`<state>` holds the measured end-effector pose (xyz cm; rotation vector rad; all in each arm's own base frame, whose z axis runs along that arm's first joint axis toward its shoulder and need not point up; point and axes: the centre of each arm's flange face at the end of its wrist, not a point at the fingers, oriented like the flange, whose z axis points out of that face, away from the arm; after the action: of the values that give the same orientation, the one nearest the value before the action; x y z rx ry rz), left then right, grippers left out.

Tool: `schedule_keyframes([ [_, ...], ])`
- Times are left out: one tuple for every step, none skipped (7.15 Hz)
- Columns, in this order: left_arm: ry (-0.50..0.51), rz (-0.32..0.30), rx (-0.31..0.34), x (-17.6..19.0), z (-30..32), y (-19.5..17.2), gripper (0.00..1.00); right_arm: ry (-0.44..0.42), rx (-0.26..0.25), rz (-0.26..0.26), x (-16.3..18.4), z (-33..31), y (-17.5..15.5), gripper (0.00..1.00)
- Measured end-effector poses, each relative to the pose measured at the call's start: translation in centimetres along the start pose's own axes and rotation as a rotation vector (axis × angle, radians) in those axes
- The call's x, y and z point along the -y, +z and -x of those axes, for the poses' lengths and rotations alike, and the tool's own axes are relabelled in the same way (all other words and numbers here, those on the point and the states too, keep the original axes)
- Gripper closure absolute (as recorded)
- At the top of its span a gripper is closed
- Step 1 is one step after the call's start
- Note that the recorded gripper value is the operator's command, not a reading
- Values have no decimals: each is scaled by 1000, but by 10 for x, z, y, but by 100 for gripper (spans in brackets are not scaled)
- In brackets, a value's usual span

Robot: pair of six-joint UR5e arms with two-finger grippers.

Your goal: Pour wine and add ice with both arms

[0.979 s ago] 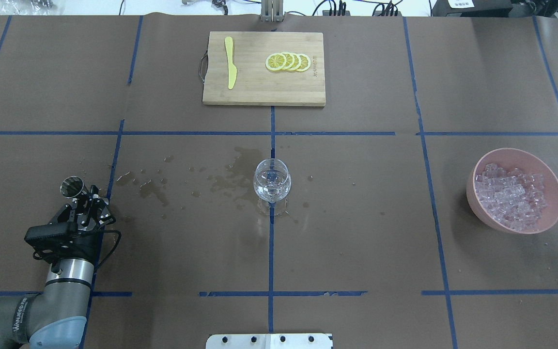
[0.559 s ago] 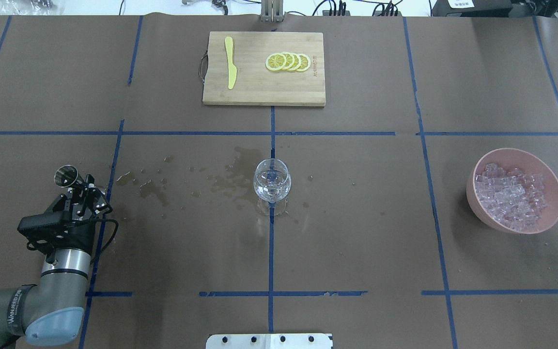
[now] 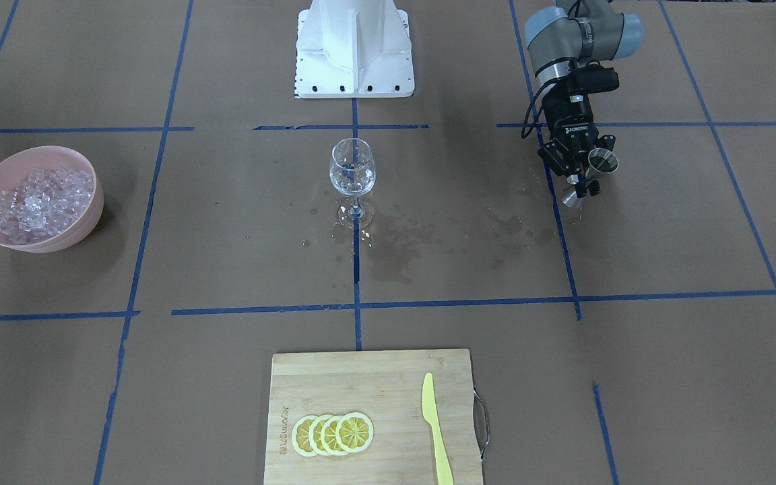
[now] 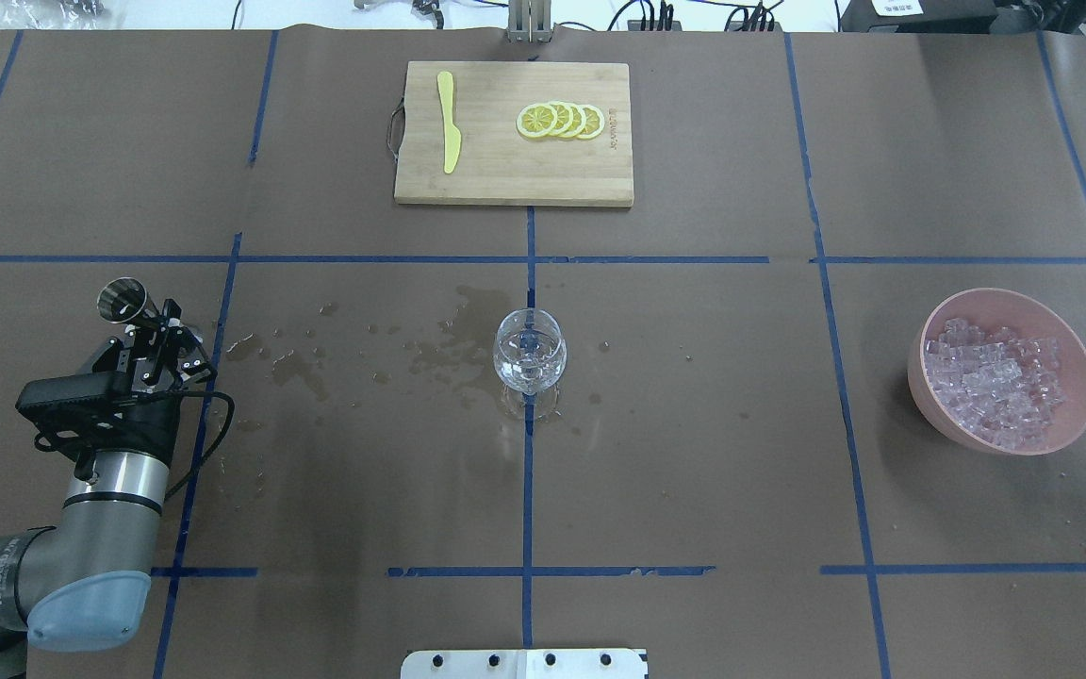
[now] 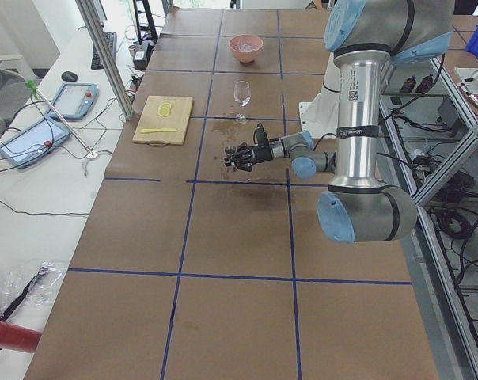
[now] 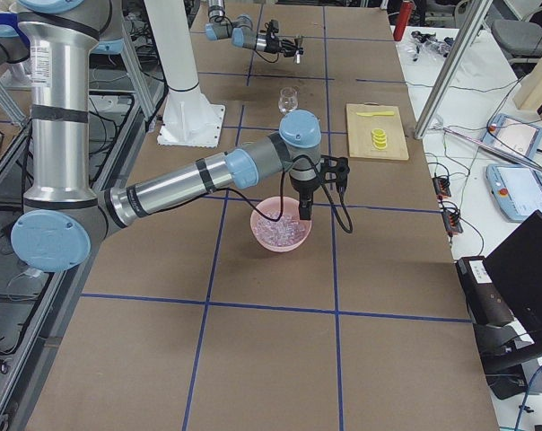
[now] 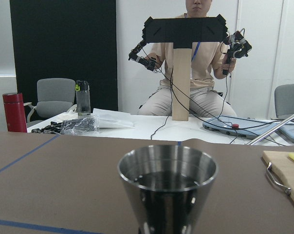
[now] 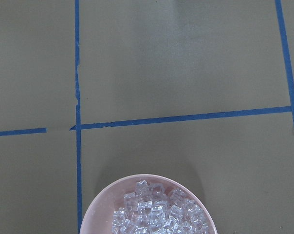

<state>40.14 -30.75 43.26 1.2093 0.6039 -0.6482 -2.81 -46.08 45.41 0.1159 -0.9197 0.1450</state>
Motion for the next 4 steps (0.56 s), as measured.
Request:
schedule_keyframes([
  [-11, -2, -26, 8, -2, -2, 100, -5, -7, 0, 0, 1, 2, 0],
  [-10, -6, -43, 15, -4, -3, 100, -13, -15, -1, -1, 4, 5, 0],
  [7, -11, -51, 21, -6, -3, 100, -21, -20, 0, -2, 7, 7, 0],
  [32, -20, -54, 30, -9, -2, 100, -32, -29, -1, -3, 11, 9, 0],
])
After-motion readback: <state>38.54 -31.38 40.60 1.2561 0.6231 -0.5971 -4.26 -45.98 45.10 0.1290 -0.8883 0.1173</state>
